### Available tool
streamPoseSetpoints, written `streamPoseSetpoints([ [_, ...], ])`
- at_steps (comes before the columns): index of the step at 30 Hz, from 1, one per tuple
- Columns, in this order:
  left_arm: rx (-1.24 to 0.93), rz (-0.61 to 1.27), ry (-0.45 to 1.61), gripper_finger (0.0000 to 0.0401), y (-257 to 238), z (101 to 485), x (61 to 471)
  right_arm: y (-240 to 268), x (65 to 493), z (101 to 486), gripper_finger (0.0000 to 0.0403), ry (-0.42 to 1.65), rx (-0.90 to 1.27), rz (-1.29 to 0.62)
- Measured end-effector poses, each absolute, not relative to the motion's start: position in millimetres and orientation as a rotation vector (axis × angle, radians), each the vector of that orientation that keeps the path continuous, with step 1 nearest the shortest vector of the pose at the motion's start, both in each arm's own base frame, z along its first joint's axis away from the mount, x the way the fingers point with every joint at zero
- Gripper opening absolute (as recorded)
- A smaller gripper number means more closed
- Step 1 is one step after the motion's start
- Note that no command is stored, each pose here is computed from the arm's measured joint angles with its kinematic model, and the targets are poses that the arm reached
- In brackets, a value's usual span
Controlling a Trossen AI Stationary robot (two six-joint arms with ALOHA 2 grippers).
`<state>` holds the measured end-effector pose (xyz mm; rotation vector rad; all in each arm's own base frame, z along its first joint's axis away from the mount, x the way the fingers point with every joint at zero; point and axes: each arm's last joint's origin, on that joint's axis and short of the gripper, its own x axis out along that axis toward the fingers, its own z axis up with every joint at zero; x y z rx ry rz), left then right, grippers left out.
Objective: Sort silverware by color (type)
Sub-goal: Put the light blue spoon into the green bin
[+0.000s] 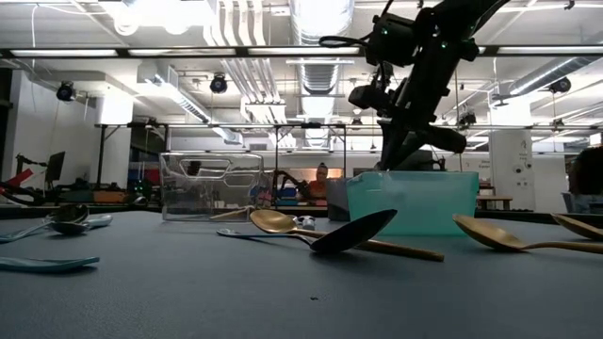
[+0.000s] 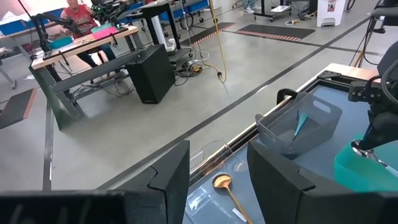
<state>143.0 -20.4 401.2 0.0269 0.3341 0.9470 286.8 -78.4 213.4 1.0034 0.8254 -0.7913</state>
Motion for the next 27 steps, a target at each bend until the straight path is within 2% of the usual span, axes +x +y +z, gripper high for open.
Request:
streamPoseSetpoints([
  [21,0.027,0.946,0.335,0.0142,-20.4,401.2,143.0,-75.7,287.5,213.4,0.0010,0.832,0.993,-0.779],
  [27,0.027,0.947,0.335,0.0142,-20.4,401.1,143.1,-75.9,287.5,213.4,0.0045,0.831,0.995,-0.782],
])
